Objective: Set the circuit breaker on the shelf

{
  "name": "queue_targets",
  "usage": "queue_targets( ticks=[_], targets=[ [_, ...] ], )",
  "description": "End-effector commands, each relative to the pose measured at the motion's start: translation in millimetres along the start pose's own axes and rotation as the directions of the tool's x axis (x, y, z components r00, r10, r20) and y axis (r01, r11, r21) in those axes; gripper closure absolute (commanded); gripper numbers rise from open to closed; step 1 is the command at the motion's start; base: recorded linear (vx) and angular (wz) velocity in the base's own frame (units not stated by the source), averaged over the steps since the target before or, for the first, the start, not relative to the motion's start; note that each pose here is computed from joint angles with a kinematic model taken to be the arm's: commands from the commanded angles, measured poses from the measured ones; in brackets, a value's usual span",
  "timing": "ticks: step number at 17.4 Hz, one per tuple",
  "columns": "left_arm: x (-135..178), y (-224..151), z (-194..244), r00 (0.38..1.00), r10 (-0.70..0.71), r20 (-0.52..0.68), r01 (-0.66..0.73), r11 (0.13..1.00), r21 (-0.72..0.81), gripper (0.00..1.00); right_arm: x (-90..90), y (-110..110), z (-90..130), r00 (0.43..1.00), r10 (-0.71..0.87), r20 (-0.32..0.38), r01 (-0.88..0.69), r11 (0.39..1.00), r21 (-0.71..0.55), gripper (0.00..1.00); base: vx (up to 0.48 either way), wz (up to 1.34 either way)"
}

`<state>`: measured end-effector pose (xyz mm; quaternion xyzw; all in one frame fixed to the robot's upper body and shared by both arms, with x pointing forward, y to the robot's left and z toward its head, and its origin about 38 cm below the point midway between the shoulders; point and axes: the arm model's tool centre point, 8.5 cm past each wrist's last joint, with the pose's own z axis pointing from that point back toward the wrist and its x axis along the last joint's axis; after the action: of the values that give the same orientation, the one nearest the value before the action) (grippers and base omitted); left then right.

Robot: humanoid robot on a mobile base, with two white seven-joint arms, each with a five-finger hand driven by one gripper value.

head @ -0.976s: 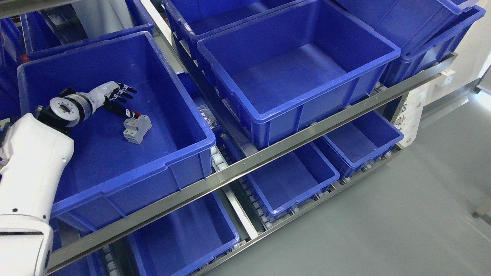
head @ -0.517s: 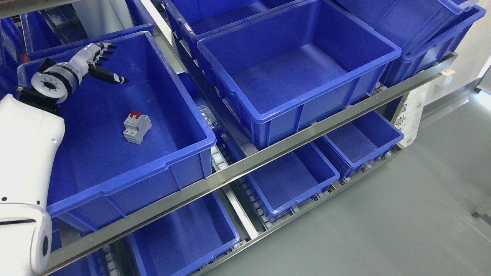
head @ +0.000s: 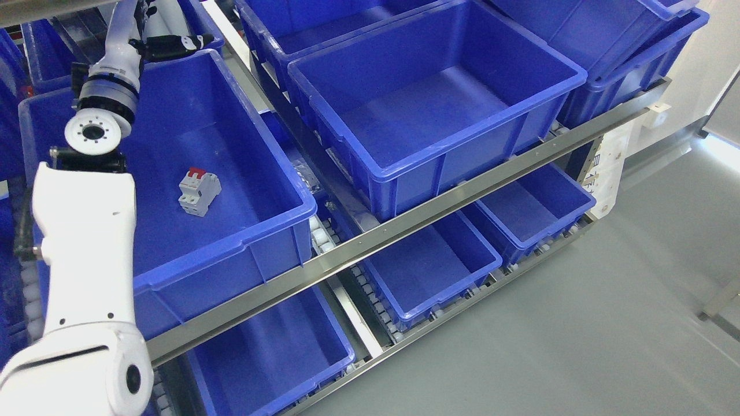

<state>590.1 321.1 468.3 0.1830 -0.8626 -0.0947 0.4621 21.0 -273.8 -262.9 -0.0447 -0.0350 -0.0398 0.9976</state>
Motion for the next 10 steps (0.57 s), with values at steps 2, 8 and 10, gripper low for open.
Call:
queue_targets(
  ticks=[2, 8, 10],
  targets=[
    [28, 29, 70, 0.950, 0.173, 0.261, -0.232, 0.949, 0.215, 0.00, 0.0, -11, 0, 1.000, 0.002, -0.001, -0.002, 1.000, -0.018, 0.00, -0.095, -0.06],
    [10, 19, 92, 0.973, 0.182, 0.140, -0.208, 0.957, 0.202, 0.00, 1.0, -11, 0, 1.000, 0.002, 0.001, -0.002, 1.000, -0.018, 0.00, -0.149, 0.03],
    [2, 13, 96, 0.976, 0.180, 0.119, -0.200, 0.961, 0.189, 0.00, 1.0, -11, 0, 1.000, 0.002, 0.001, -0.002, 1.000, -0.018, 0.00, -0.153, 0.13]
  ],
)
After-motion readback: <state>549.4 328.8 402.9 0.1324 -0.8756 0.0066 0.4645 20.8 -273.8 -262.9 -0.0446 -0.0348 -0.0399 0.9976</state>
